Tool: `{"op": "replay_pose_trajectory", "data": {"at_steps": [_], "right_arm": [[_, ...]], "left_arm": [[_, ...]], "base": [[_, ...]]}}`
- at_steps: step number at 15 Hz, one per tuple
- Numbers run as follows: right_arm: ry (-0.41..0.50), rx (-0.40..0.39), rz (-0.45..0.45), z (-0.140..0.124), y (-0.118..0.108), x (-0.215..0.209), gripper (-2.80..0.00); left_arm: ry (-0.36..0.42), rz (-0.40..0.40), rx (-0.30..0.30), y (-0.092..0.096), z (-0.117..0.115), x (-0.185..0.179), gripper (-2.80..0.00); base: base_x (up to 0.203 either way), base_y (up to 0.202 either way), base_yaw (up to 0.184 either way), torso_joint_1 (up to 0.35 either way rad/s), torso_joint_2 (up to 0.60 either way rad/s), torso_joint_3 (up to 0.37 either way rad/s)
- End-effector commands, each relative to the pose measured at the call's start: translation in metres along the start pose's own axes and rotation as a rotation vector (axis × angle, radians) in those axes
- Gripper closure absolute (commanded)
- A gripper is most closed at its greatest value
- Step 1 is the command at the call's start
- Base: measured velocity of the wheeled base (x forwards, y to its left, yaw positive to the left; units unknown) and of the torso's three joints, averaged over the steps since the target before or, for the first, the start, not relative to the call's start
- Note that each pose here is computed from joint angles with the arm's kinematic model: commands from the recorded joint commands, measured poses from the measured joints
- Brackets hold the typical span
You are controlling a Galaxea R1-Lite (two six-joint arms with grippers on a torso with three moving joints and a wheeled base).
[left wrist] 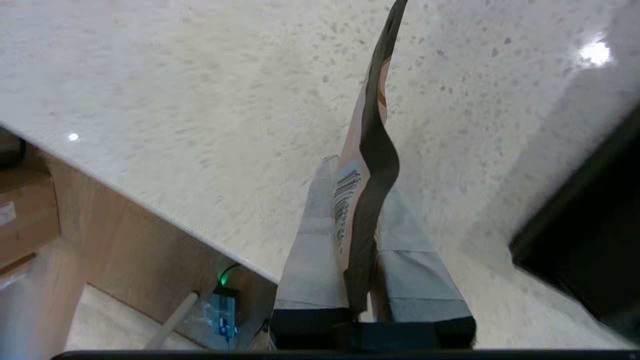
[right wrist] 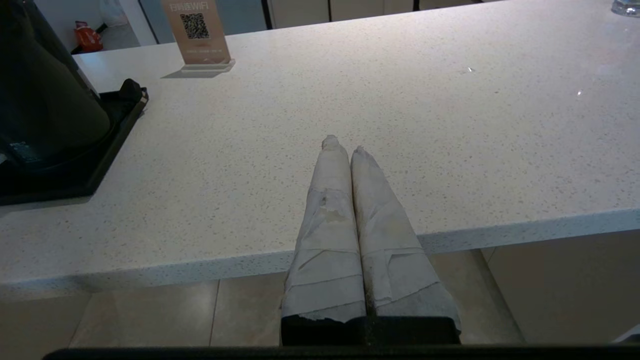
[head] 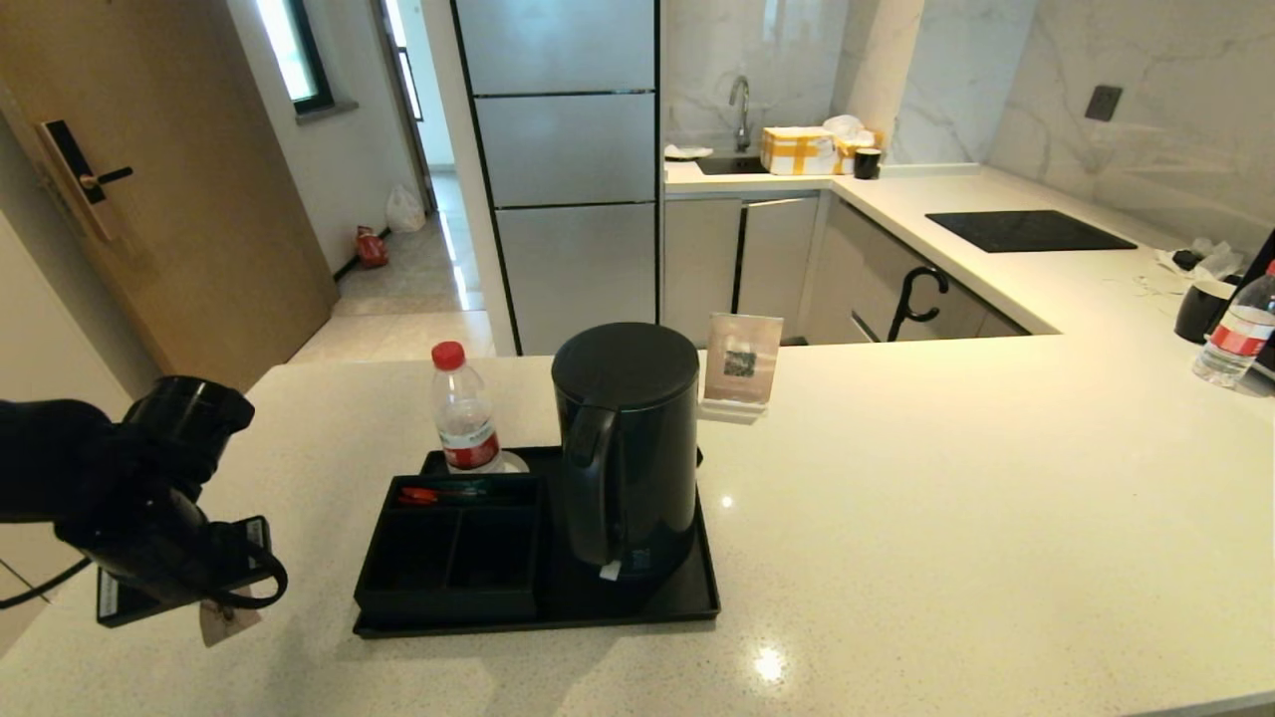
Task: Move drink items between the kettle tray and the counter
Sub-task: Place it on the left
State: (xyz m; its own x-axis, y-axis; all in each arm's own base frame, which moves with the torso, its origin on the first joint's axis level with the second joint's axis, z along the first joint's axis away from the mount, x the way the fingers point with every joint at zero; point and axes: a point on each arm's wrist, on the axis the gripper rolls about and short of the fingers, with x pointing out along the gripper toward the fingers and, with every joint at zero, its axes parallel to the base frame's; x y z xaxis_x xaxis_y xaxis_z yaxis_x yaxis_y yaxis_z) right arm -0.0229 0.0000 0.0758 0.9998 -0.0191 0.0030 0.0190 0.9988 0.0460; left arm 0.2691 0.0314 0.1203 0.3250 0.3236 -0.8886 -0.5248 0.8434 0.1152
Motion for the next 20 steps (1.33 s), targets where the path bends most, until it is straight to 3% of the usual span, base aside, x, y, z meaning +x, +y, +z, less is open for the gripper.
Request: {"op": "replay_pose_trajectory", "data": {"at_steps": [1,4,17,18,20], "right_arm": [[0.001,0.000,0.000,0.000,0.000,0.000,0.00],[0.000,0.000,-0.001,0.000,0.000,0.000,0.00],[0.001,0.000,0.000,0.000,0.000,0.000,0.00],[0.001,0.000,-0.001,0.000,0.000,0.000,0.00],[0.000,0.000,-0.001,0.000,0.000,0.000,0.00]], "left_arm": [[0.043,0.023,0.014,-0.006,-0.001,0.020,-2.80],[0.007,-0.001,0.001,-0.009,0.005,0.022,-2.80],[-0.024,-0.041,0.006,-0.012,0.010,0.011,-2.80],[-0.040,-0.076,0.017,-0.009,0.008,-0.003,-2.80],[-0.146,-0.176,0.021,0.006,0.002,-0.055,-2.80]], "base": [[0.000,0.000,0.000,0.000,0.00,0.000],[0.000,0.000,0.000,0.000,0.00,0.000],[0.000,0.000,0.000,0.000,0.00,0.000],[0.000,0.000,0.000,0.000,0.00,0.000],[0.000,0.000,0.000,0.000,0.00,0.000]]}}
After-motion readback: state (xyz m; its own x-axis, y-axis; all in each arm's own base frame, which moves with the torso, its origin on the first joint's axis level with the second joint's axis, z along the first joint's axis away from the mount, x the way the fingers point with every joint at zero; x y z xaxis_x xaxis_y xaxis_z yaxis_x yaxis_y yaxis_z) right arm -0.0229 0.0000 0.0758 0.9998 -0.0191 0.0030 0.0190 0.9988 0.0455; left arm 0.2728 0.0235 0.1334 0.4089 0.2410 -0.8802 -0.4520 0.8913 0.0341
